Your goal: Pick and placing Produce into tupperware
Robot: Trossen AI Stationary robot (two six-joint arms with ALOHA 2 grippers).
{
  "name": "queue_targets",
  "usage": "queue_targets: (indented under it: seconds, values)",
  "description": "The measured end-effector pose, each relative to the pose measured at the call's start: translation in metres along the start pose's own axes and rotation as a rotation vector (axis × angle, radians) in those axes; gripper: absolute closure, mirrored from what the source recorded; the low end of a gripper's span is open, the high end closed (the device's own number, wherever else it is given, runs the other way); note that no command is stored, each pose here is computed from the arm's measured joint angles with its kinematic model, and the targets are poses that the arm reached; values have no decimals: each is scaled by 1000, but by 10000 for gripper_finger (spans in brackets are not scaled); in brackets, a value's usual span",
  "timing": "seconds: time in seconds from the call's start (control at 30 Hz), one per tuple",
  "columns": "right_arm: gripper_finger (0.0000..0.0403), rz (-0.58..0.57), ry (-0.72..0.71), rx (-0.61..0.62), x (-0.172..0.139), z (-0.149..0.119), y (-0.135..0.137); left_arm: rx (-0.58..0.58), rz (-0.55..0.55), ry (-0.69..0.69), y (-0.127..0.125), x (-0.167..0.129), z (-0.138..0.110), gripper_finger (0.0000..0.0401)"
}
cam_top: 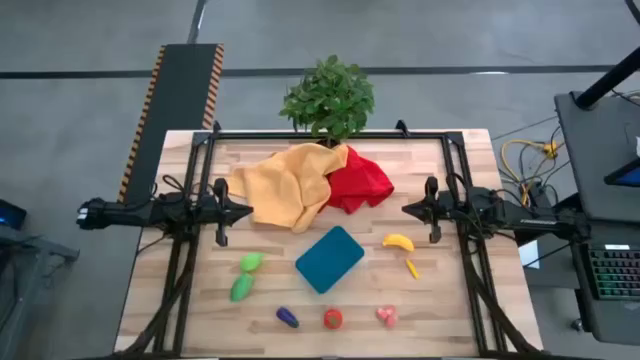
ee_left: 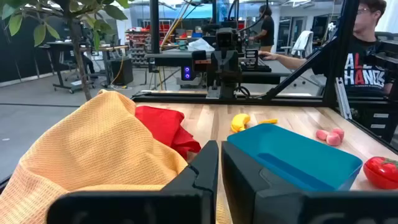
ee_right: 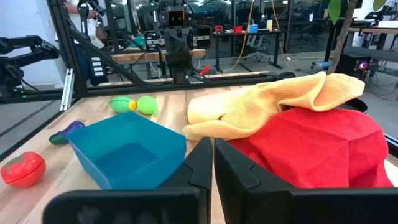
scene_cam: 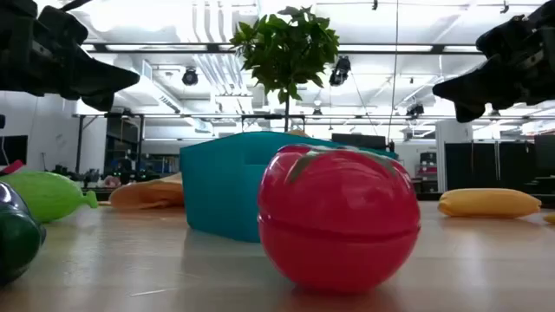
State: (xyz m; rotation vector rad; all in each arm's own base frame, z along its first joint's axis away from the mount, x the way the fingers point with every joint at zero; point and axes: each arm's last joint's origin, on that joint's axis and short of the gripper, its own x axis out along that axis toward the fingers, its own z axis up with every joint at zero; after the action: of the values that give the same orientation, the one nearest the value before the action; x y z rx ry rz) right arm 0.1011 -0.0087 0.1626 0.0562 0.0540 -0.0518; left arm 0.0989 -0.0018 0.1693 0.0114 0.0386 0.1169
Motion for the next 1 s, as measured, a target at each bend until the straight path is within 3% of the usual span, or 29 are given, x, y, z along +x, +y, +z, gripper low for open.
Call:
queue_targets:
  seconds: [1.0]
  values:
    - [394,0,0,0,0,0,0,0,0,1,0,0,0,395]
